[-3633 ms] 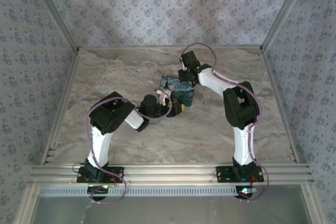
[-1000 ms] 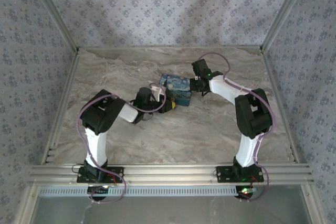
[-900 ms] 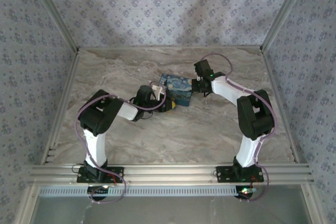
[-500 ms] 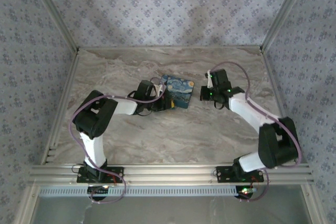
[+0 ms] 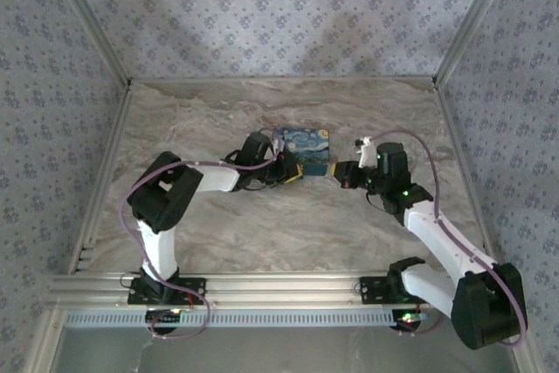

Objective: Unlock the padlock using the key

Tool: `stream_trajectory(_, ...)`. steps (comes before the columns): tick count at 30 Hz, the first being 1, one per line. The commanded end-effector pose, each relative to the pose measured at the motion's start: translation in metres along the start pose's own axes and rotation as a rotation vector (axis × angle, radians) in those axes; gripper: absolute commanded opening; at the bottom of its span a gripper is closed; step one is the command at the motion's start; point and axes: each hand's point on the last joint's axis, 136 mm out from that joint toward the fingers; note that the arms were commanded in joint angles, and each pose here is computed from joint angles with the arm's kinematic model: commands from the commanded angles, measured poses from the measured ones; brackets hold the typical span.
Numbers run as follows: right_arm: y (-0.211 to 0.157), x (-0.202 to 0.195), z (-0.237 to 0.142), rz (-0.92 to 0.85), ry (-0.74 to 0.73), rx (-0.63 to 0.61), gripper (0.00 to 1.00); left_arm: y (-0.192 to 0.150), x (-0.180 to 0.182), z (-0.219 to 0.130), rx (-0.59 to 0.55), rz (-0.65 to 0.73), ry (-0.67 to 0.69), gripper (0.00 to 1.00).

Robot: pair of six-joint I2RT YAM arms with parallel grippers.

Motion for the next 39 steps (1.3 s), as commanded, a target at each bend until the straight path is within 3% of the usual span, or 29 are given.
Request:
stream_trajectory(1,0.011,0.016,-0.008,0.040,0.098,-0.069,0.00,0.010,-0.026,0.004,-0.033,-0.055,-0.062,0.01)
stream_trajectory(21,0.053,0.046,-0.041,0.149,0.256,-0.287,0.00,0.017,-0.064,0.003,-0.044,-0.113,-0.175,0.01)
stream_trajectory(39,0.020,0.022,-0.023,0.260,0.224,-0.275,0.00,0.015,-0.074,-0.001,-0.030,-0.127,-0.247,0.01)
Point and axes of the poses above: each hand's point on the last joint's axis, 136 mm out from that joint toward the fingers, its own z axis out along the fingers, its own x axis along the line the jaws close on, y = z × x, and after that the axes turned 15 degrees about -z, right-handed
